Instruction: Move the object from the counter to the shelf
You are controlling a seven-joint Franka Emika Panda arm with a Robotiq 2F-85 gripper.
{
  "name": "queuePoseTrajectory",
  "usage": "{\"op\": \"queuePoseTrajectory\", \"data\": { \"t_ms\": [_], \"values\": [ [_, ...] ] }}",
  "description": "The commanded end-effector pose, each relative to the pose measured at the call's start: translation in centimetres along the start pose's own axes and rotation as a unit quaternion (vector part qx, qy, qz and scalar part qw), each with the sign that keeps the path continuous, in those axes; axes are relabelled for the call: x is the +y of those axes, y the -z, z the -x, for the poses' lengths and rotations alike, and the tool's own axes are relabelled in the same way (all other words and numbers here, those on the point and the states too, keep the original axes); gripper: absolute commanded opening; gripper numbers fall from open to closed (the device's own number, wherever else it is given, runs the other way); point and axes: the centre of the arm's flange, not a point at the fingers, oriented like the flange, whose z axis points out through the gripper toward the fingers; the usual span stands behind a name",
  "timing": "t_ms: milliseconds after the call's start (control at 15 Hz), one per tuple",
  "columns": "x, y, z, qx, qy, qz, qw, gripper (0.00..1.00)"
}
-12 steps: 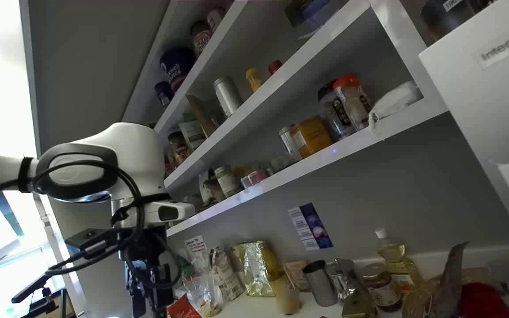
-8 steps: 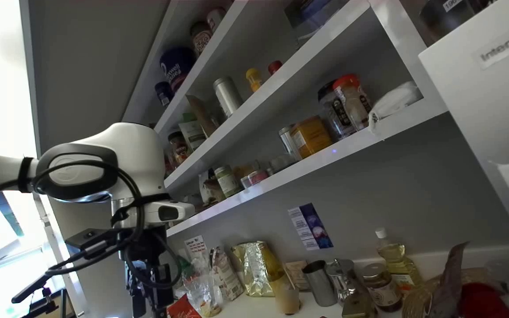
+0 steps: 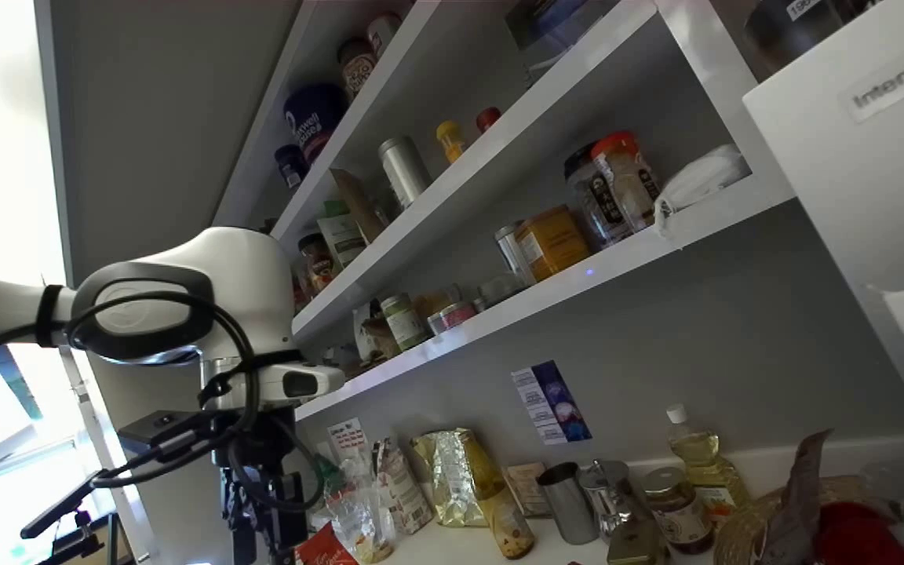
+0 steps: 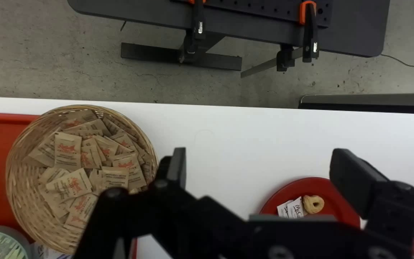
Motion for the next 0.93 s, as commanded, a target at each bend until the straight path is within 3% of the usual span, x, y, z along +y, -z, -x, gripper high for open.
{"op": "queuePoseTrajectory", "data": {
  "t_ms": [0, 267, 533, 667, 867],
  "values": [
    [-3.8, -2.6, -0.6, -0.014, 0.045, 0.008, 0.9988, 1.0],
    [-9.8, -7.5, -0.3, -0.042, 0.11, 0.015, 0.9929, 1.0],
    [-16.6, -14.1, 1.1, -0.072, 0.185, 0.043, 0.9792, 1.0],
    [-19.7, -17.5, 1.8, -0.057, 0.216, 0.061, 0.9727, 1.0],
    [-23.9, -21.6, 1.1, 0.003, 0.268, 0.106, 0.9576, 1.0]
  ]
}}
